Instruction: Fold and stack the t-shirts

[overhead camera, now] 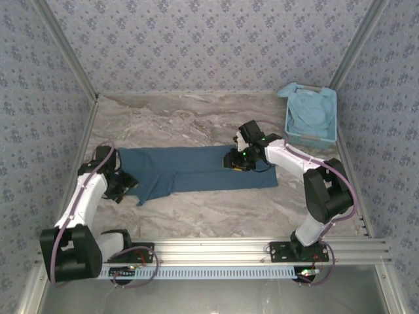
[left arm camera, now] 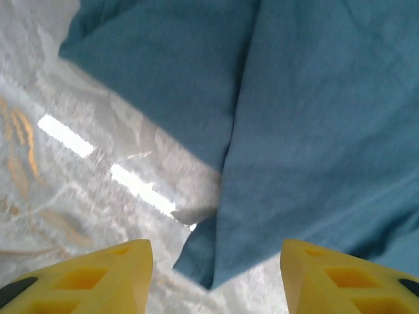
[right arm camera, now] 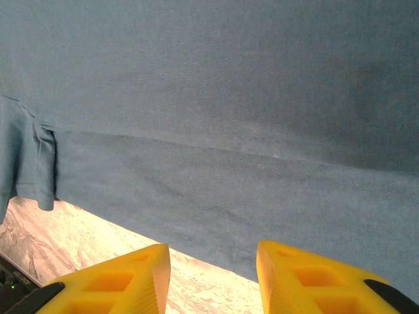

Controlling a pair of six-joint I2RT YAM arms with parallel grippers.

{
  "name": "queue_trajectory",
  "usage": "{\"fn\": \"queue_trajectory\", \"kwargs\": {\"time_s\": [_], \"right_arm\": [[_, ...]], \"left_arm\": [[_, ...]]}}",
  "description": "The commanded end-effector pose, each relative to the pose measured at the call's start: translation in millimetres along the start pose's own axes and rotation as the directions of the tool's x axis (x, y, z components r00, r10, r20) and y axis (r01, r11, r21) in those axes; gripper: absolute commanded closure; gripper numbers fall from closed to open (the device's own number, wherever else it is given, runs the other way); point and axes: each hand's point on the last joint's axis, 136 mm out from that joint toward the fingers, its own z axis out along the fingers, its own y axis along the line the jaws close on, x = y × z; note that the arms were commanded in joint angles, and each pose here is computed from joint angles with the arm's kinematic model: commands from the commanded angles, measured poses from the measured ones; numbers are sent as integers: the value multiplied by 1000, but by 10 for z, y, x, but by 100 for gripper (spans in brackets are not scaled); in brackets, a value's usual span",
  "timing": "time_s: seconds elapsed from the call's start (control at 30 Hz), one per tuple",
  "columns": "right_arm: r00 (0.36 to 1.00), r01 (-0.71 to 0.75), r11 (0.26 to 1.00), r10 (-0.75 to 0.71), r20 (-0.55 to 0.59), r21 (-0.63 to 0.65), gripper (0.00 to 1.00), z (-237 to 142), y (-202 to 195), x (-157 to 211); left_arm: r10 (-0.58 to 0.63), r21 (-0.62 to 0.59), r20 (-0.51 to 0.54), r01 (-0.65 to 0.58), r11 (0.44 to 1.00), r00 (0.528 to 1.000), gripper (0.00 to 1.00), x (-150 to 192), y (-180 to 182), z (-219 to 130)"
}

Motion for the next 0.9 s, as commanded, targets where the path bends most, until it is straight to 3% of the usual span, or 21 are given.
{"fn": "queue_trajectory", "kwargs": {"time_s": [0.0, 0.23, 0.87], "right_arm": [[1000, 15, 1000, -15, 3, -7, 58, -51, 42, 23], [1000, 9, 1000, -9, -8, -14, 58, -64, 19, 84], [1000, -3, 1000, 3, 2, -21, 58, -47, 15, -13]], "left_arm": [[5, 131, 66, -14, 991, 998, 48, -324, -261, 82], [42, 119, 69, -50, 992, 997, 59, -563, -290, 309], [61, 95, 6, -61, 994, 998, 64, -485, -221, 559]]}}
